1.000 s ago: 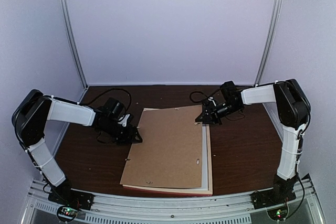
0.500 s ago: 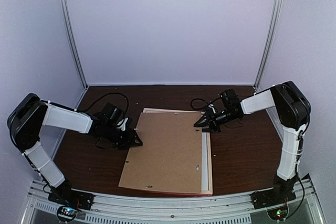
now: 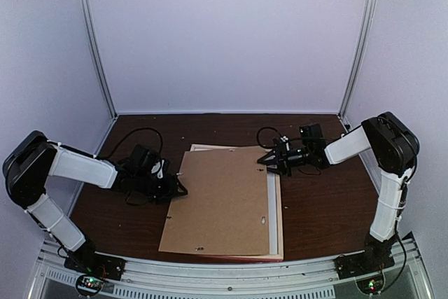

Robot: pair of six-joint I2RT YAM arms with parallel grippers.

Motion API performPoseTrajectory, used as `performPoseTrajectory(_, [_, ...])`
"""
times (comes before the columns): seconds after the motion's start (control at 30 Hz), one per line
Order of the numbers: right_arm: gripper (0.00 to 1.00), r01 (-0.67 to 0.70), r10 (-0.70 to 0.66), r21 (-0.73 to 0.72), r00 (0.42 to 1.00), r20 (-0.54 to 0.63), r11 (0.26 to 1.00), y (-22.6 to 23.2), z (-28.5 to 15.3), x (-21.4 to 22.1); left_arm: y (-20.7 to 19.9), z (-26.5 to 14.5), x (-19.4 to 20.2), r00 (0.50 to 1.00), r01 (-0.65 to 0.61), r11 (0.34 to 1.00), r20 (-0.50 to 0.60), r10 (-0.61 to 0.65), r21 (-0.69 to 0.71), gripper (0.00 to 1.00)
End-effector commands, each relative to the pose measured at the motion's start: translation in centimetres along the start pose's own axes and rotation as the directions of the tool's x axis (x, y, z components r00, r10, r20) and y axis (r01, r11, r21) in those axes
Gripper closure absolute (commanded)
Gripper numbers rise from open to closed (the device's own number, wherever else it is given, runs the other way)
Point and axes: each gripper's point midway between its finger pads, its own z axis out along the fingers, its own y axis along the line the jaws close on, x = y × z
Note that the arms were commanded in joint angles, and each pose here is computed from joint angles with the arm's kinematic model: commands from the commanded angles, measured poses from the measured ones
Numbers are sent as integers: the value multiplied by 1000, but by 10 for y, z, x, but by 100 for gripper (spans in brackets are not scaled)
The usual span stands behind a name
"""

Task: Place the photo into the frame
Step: Place the backboard on the frame body.

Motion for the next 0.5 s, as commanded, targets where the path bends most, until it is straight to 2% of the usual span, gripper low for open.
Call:
performPoseTrajectory(0.0, [75,97,-94,-71,994,47,993,32,0,-9,-14,0,0,1000,-7,999,20,6,39,46])
performPoseTrajectory(0.2, [99,113,-113,4,992,47,994,24,-1,-13,-19,0,1,1000,-14,999,17,13,44,46])
performPoseTrajectory(0.33, [100,137,-141,79,989,44,987,20,-9,-15,-19,-1,0,1000,-18,999,19,17,40,46])
performPoseTrajectory(0.47, [100,150,-156,88,986,55,985,25,-24,-19,-18,-1,1,999,-29,999,17,29,35,46])
